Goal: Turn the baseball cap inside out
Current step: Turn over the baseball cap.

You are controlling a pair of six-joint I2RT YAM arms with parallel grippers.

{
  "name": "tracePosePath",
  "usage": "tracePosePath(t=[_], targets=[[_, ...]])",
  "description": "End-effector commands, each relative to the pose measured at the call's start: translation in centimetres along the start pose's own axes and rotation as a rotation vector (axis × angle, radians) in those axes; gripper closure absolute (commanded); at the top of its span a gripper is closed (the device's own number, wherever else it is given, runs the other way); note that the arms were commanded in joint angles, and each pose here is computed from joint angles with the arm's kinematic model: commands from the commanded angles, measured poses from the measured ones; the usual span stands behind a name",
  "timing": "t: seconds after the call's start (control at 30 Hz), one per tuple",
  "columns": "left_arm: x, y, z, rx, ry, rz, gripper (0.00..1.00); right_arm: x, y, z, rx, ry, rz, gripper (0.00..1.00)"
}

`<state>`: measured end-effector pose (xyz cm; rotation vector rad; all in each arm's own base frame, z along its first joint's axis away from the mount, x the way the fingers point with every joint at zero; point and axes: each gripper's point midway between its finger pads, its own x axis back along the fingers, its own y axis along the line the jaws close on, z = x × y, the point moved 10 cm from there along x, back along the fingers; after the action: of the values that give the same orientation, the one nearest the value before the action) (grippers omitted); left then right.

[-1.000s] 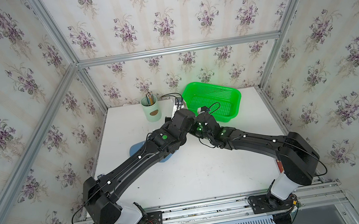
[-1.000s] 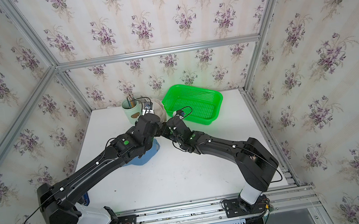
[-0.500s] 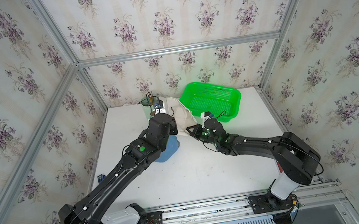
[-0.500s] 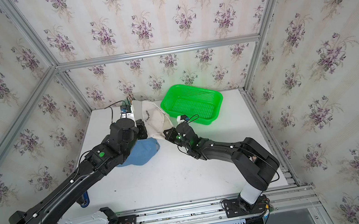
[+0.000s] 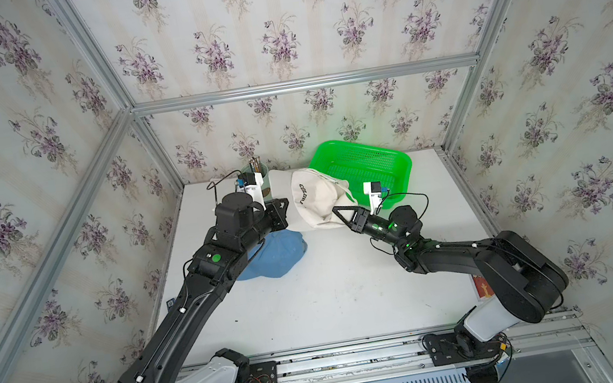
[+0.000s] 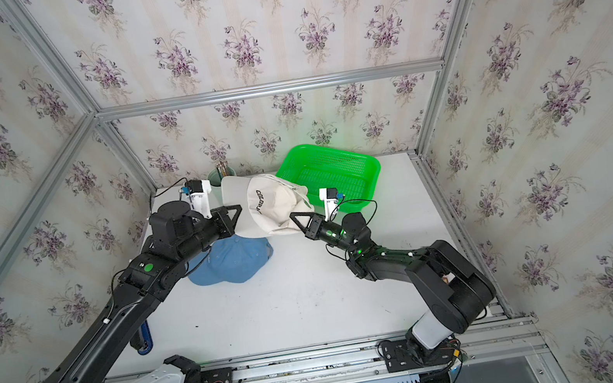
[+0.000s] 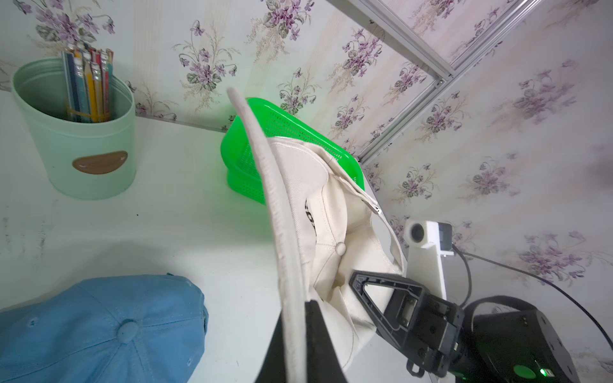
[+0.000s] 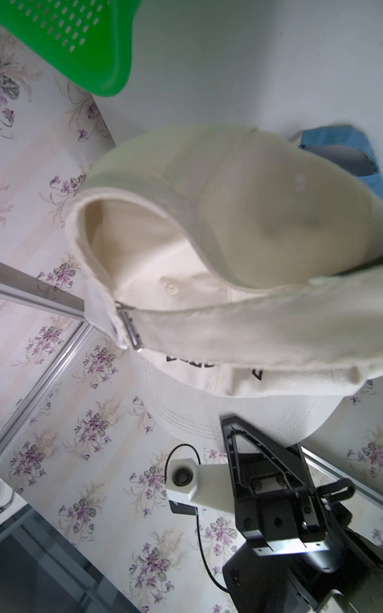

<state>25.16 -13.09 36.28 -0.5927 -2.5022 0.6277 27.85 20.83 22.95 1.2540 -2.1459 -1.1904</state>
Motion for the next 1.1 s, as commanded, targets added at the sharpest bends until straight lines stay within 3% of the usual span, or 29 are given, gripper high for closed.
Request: tracePosePath(t=[0.0, 0.17, 0.33, 0.53, 0.7, 0.93, 1.07], targets=[[0.5, -0.2, -0.5, -0.059, 0.016, -0.015, 1.0, 0.0, -1.1, -1.1, 0.087, 0.044, 0.1, 0.79], [-0.1, 0.2, -0.1, -0.104, 0.014, -0.071, 1.0, 0.1, -2.6, -1.0, 0.073, 0.095, 0.361, 0.58], [-1.6, -1.2, 1.5, -0.218, 0.02, -0.123, 1.0, 0.3, -2.4, -1.0, 0.053, 0.15, 0.522, 0.52], [-2.7, -3.1, 3.3, -0.358, -0.049, -0.169, 1.0, -0.6, 3.0, -0.6, 0.236, 0.157, 0.733, 0.46], [-3.2, -3.5, 4.1, -0.392, -0.068, -0.197, 1.0, -1.0, 4.8, -0.2, 0.322, 0.168, 0.796, 0.46], [-2.6, -3.4, 3.6, -0.407, -0.13, -0.284, 1.0, 0.6, 3.8, 0.9, 0.312, 0.18, 0.924, 0.44], [-3.2, -3.7, 3.6, -0.426, -0.106, -0.277, 1.0, 1.4, 5.2, 0.1, 0.308, 0.132, 0.892, 0.43]])
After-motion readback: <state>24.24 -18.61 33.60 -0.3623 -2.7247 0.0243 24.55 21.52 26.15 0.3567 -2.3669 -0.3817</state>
